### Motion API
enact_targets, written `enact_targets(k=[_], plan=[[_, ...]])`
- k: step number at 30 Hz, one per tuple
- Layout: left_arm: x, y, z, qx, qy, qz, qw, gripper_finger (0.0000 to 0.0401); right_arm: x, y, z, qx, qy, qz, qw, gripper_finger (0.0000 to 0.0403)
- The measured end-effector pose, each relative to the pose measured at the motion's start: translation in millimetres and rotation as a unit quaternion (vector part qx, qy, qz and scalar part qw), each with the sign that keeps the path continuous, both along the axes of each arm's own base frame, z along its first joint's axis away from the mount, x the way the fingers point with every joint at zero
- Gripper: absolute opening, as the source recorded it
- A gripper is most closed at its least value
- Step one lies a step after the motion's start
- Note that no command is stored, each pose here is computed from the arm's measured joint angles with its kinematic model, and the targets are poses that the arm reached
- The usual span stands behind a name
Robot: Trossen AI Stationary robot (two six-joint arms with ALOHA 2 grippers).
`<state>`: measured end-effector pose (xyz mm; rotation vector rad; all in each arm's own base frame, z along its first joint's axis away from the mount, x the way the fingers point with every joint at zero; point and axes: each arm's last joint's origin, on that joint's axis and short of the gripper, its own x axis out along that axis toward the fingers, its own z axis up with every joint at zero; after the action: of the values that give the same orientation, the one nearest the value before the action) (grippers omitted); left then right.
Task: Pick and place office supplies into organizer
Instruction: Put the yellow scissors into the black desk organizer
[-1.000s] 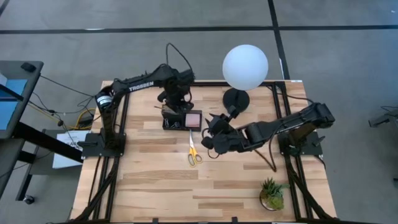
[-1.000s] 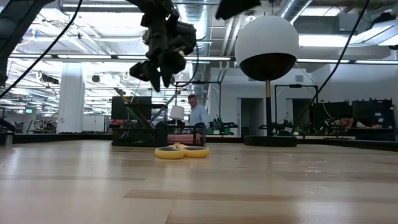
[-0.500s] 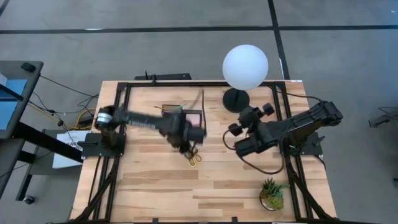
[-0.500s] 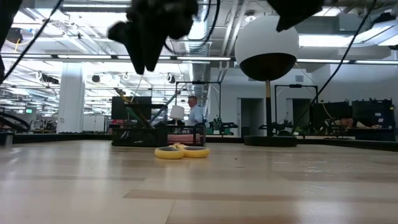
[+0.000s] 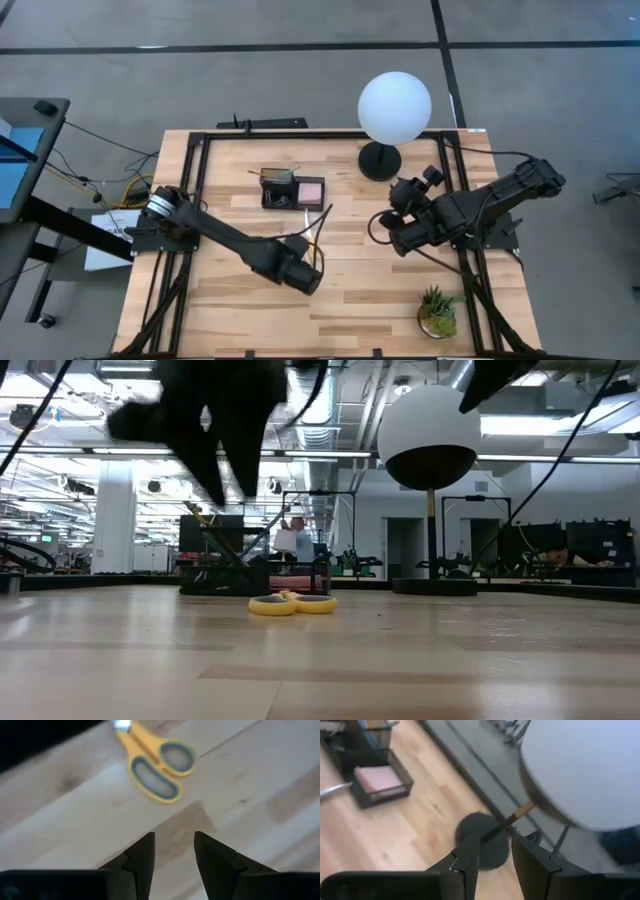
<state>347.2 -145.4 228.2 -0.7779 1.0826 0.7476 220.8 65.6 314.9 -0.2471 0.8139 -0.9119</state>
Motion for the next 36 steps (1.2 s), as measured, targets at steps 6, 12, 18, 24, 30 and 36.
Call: enact_targets(k=[6, 12, 18, 24, 30, 36], plan=[[-7, 9, -45, 0.029, -0.019, 0.028, 0.999, 0.0133, 5, -11, 2, -0.078, 0.016, -0.006, 0.997, 0.0109], [-9, 37, -61, 0.055, 0.008, 0.059, 0.997, 0.0133, 7, -29, 5, -0.15, 0.057, -0.021, 0.987, 0.0109], [2, 53, -62, 0.022, -0.007, 0.043, 0.999, 0.0133, 9, -47, 3, -0.138, 0.105, -0.04, 0.984, 0.0109], [13, 50, -59, -0.038, -0.044, 0.024, 0.998, 0.0133, 9, -56, 0, -0.073, 0.132, -0.048, 0.987, 0.0109], [9, 48, -60, -0.052, -0.022, 0.019, 0.998, 0.0133, 9, -60, -3, -0.014, 0.137, -0.057, 0.989, 0.0109], [7, 50, -60, -0.031, -0.02, 0.054, 0.998, 0.0133, 9, -60, -6, 0.068, 0.107, -0.083, 0.988, 0.0109]])
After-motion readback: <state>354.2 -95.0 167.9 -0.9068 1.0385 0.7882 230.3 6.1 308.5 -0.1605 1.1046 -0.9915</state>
